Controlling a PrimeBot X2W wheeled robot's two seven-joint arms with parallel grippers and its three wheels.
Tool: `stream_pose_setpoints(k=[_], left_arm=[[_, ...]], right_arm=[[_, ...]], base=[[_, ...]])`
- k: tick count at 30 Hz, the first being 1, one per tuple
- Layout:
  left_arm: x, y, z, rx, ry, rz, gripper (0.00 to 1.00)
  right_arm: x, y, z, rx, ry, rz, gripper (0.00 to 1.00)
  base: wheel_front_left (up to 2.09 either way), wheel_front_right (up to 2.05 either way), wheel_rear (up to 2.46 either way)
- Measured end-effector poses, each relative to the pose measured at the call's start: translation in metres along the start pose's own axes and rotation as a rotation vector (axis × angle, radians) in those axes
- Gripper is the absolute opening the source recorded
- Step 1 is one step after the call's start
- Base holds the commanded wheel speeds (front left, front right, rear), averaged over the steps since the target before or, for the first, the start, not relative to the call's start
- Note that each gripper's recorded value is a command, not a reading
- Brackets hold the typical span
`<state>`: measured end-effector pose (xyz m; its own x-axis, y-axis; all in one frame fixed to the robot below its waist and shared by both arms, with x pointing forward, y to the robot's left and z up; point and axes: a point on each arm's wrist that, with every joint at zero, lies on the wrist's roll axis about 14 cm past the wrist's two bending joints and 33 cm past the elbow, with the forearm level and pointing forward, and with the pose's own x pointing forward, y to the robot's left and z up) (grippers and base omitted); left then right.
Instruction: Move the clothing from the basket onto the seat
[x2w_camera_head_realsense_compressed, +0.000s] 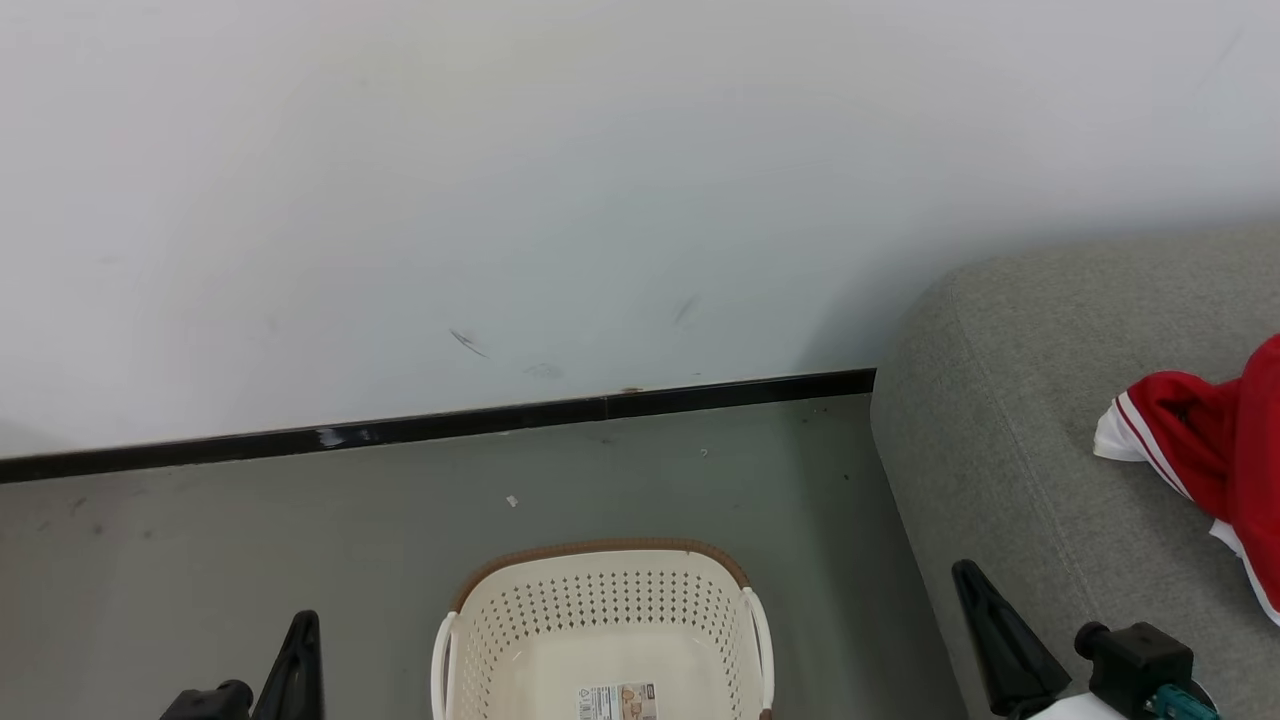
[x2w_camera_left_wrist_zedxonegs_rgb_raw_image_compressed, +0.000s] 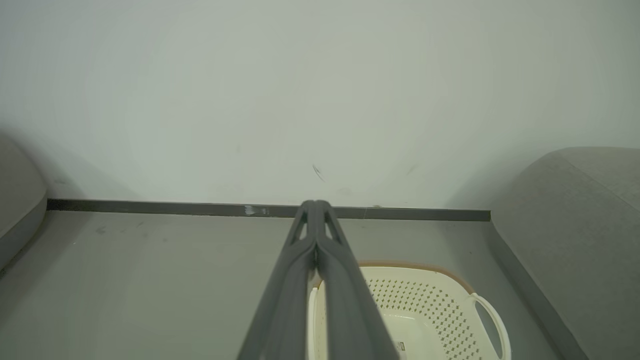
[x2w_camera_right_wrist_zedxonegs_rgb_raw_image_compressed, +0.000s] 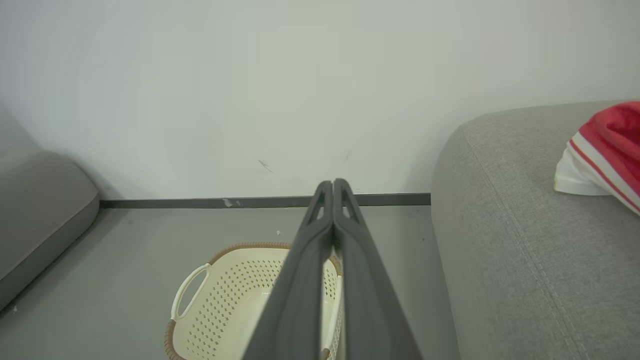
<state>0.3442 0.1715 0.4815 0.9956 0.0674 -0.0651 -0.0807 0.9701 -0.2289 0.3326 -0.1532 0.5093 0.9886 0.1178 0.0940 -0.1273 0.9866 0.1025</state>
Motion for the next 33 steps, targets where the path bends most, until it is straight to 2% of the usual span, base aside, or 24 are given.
stream_pose_setpoints(k=[15,33], left_arm=[[0.001,0.006,-0.009,-0.165,0.068,0.024,0.00],[0.005,0.010,-0.017,-0.372,0.131,0.050,0.00]], right_arm=[[-0.003,0.004,0.003,0.166,-0.021,-0.013,0.00],[0.000,-0.015,-0.004,0.430,-0.004,-0.099,0.00]], base=[[0.00,0.00,0.00],[0.00,0.00,0.00]])
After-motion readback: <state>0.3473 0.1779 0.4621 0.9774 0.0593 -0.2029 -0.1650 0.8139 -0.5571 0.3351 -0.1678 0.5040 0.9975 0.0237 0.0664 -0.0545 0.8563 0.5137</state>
